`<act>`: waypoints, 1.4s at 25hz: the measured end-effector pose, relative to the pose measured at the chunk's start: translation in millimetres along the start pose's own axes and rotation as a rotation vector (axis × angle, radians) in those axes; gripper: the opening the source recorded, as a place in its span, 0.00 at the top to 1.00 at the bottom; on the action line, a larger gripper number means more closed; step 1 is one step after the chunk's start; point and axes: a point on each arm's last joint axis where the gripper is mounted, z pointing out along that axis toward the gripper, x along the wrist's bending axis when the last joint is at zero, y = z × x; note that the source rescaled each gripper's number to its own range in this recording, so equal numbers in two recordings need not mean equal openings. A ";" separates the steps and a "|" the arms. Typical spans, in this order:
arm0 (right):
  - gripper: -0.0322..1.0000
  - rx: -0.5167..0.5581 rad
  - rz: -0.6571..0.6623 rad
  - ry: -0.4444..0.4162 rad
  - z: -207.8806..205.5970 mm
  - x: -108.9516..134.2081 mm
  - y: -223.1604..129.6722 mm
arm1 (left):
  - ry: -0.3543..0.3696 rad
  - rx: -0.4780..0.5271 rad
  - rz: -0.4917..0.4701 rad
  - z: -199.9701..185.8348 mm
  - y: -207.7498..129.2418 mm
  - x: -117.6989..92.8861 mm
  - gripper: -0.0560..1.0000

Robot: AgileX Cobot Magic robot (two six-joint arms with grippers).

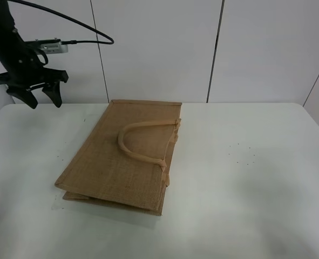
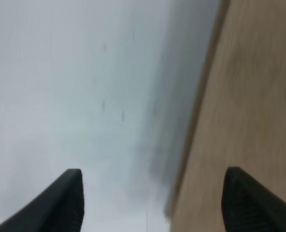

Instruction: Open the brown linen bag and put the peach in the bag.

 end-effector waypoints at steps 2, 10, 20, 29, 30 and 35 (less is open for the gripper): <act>0.00 0.000 0.000 0.000 0.0 0.0 0.0 | 0.001 0.014 -0.001 -13.2 -29.5 1.4 0.13; 0.00 0.000 0.000 0.000 0.0 0.0 0.0 | -0.001 -0.017 0.022 -53.6 -166.4 8.5 0.13; 0.00 0.000 0.000 0.000 0.0 0.0 0.0 | -0.007 -0.213 0.051 -24.9 -301.6 18.3 0.13; 0.00 0.000 0.000 0.000 0.0 0.0 0.0 | -0.011 -0.489 0.067 -32.0 -351.7 21.8 0.13; 0.00 0.000 0.000 0.000 0.0 0.0 0.0 | -0.012 -0.515 0.068 -33.5 -355.1 21.9 0.13; 0.00 0.000 0.000 0.000 0.0 0.0 0.0 | -0.015 -0.630 0.071 -38.3 -371.4 22.9 0.13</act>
